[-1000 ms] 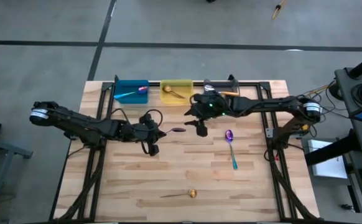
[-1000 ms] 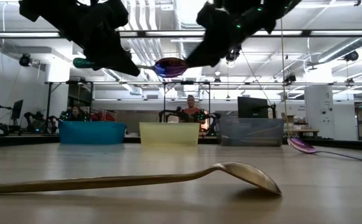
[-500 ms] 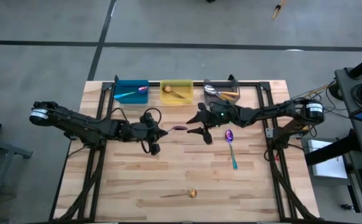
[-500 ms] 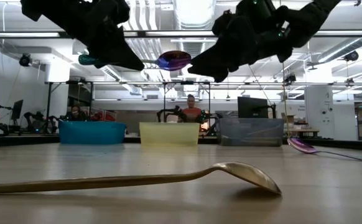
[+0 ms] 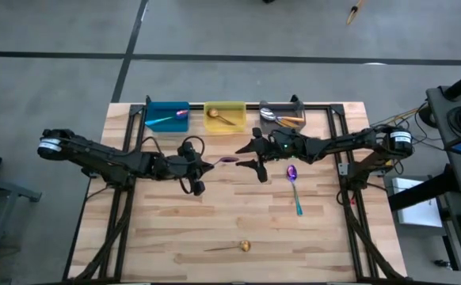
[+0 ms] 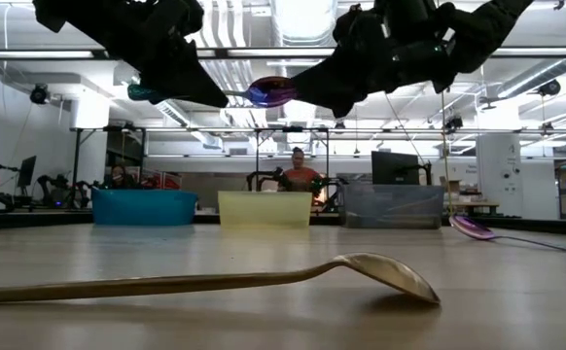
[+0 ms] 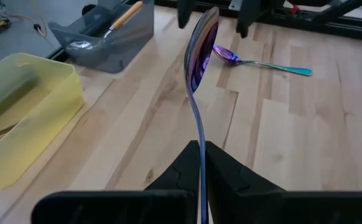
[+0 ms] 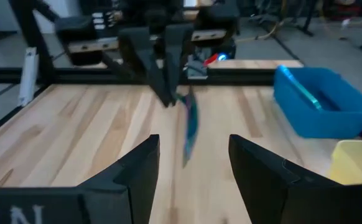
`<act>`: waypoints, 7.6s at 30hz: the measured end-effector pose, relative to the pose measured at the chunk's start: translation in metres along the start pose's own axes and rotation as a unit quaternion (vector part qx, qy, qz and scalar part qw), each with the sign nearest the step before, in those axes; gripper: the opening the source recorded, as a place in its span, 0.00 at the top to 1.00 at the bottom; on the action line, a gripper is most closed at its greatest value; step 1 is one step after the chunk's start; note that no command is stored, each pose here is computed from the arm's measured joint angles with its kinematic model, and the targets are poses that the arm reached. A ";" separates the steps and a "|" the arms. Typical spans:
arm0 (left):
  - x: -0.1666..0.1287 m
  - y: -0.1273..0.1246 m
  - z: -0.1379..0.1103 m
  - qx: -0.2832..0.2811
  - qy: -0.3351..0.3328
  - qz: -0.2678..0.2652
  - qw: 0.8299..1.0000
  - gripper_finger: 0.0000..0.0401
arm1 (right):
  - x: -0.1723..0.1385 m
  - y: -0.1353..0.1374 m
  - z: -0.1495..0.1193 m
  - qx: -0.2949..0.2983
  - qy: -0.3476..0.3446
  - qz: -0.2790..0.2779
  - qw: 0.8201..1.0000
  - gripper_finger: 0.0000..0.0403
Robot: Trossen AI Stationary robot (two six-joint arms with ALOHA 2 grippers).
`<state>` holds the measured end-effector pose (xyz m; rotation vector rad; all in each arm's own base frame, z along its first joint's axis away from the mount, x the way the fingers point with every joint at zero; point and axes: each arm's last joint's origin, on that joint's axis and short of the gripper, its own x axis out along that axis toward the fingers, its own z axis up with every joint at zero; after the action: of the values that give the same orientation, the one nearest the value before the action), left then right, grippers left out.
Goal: Sort silverware by color (type)
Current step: Put the blue spoon into the blue bin
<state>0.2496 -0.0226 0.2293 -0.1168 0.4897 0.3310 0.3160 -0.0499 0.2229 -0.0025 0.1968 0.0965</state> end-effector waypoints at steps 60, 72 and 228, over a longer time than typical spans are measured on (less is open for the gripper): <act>-0.001 0.003 0.004 0.026 -0.030 0.075 0.996 0.68 | 0.023 -0.006 -0.008 0.046 -0.067 -0.009 0.997 0.98; 0.001 0.011 0.002 0.079 -0.029 0.160 0.984 0.55 | 0.031 -0.016 0.008 0.058 0.065 -0.119 0.989 0.98; 0.032 0.036 0.016 -0.034 -0.036 -0.036 0.998 0.82 | 0.029 -0.021 0.040 0.191 0.107 -0.031 0.975 0.98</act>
<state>0.2708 0.0234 0.2273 -0.1882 0.4014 0.2813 0.3536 -0.0681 0.2559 0.3653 0.4290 -0.0055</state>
